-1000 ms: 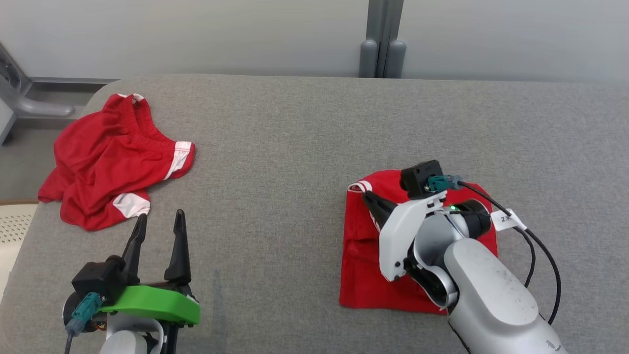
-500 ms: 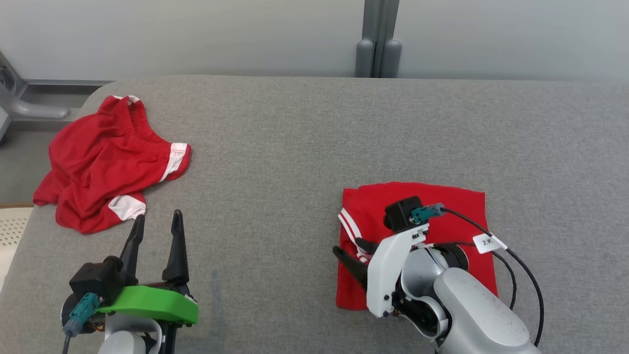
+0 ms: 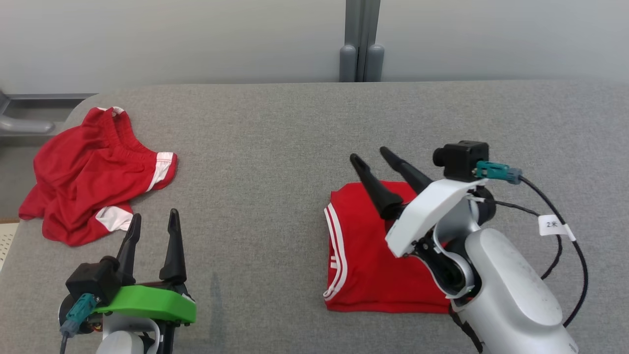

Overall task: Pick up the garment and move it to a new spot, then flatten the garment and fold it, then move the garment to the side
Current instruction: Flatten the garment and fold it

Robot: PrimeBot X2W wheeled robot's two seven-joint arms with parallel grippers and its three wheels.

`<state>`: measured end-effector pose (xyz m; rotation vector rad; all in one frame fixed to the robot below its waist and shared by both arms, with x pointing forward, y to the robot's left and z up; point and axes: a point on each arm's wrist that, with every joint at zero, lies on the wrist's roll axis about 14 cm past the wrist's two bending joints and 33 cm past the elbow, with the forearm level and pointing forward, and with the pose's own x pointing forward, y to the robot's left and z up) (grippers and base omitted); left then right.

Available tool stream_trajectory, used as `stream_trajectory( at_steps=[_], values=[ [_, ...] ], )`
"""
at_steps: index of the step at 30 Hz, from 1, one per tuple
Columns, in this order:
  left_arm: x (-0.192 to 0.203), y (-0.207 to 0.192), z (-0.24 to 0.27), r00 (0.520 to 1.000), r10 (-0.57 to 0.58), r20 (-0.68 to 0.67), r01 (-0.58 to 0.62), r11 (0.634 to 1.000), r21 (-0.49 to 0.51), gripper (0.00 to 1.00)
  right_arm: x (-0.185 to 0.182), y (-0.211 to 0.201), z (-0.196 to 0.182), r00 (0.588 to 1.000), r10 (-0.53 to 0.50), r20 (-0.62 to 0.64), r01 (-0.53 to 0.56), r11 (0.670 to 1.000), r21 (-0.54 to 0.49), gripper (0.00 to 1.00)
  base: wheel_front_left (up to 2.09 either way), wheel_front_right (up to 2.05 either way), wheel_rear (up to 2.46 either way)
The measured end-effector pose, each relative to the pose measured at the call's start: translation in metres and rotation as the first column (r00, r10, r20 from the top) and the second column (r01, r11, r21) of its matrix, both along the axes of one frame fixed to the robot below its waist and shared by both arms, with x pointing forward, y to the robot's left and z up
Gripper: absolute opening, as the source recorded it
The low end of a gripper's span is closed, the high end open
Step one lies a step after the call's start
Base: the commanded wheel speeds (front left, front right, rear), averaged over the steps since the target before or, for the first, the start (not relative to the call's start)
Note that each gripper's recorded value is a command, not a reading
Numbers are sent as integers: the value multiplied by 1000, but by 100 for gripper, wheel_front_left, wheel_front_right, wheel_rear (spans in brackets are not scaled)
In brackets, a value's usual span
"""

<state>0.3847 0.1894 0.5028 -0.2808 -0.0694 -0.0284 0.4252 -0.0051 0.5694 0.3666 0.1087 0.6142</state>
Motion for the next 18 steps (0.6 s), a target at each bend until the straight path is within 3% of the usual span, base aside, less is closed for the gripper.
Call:
stream_trajectory(
  at_steps=[5,10,18],
  values=[
    [0,-2,1,1000,-6,4,6,1000,-1,100,8,-49,1,984,-161,73,165,985,-46,100,0,0,0],
    [0,-4,3,1000,-10,10,10,1000,-1,100,7,-110,-15,935,-314,167,342,923,-177,100,0,0,0],
    [-4,-8,8,999,-25,26,24,999,28,100,-12,-160,-37,881,-417,225,465,852,-241,100,0,0,0]
  ],
)
